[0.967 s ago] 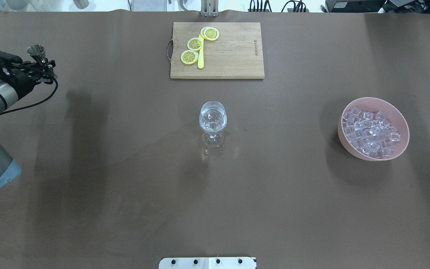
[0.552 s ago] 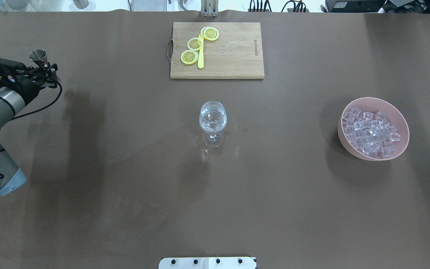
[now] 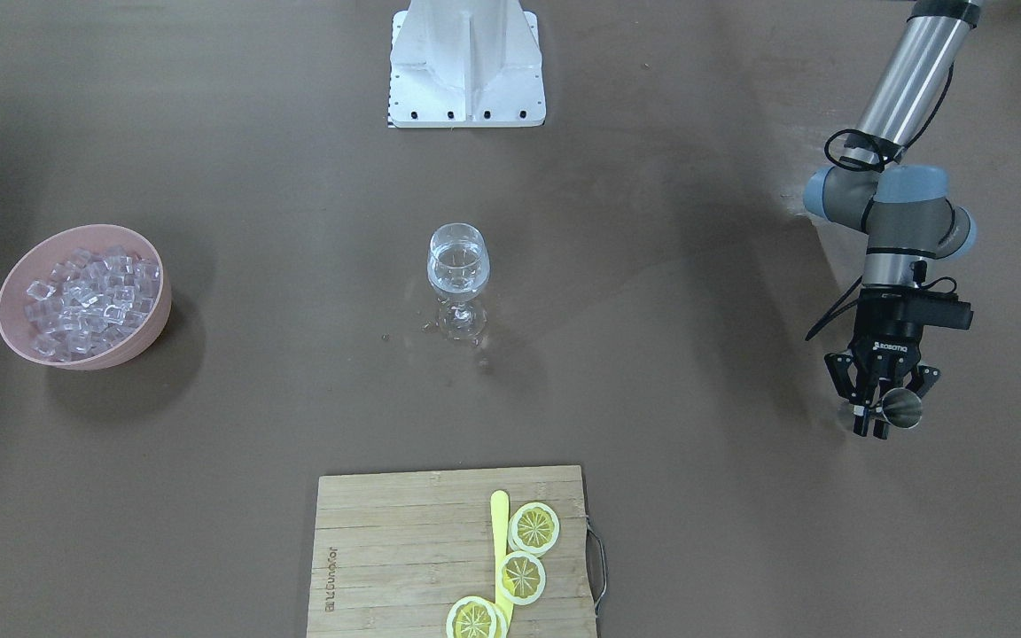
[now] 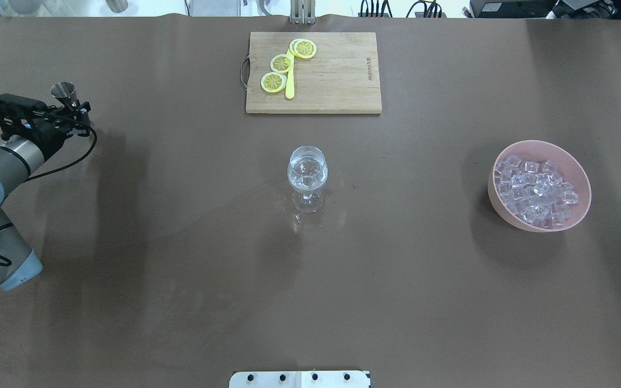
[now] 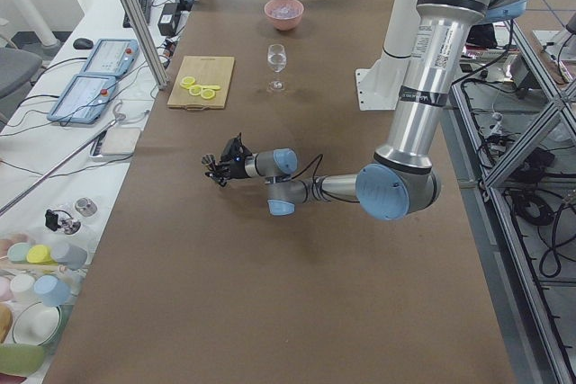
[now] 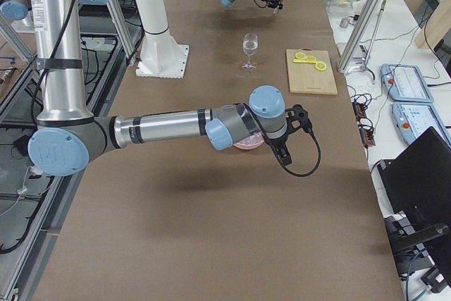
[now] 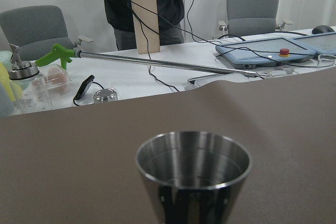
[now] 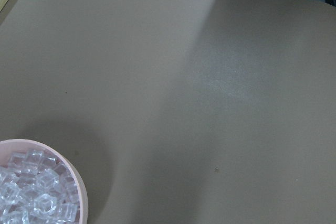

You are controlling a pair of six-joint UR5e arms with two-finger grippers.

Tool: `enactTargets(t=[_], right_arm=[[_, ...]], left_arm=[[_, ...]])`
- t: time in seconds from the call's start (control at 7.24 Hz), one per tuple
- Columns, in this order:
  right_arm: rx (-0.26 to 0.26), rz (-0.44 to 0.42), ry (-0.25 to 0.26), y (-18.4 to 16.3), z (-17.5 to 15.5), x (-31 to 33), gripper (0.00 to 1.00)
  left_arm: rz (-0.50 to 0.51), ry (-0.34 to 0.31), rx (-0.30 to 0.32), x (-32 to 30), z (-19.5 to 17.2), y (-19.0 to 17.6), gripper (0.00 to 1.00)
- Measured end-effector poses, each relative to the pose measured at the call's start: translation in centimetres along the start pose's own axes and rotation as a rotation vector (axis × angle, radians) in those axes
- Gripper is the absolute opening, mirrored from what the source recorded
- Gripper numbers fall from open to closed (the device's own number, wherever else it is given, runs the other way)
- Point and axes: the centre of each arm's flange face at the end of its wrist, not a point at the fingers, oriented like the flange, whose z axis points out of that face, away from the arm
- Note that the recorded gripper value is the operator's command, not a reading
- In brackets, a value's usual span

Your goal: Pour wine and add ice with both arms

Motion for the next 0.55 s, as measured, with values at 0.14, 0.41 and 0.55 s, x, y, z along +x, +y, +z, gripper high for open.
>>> enactTargets(t=[0.14, 0.41, 0.55], right_arm=[[0.0, 0.0, 0.0, -0.04, 0.0, -0.04, 1.0], [0.004, -0.005, -0.001, -0.22, -0.15, -0.25, 1.0], [0.006, -0.007, -0.002, -0.3, -0.25, -0.37, 1.0]], left_arm=[[0.007, 0.0, -0.006, 0.04, 0.0, 0.15, 0.99], [0.008, 0.023, -0.021, 0.45, -0.14, 0.09, 0.99], [0.005, 0.044, -0.036, 0.71, -0.28, 0.0, 0.99]])
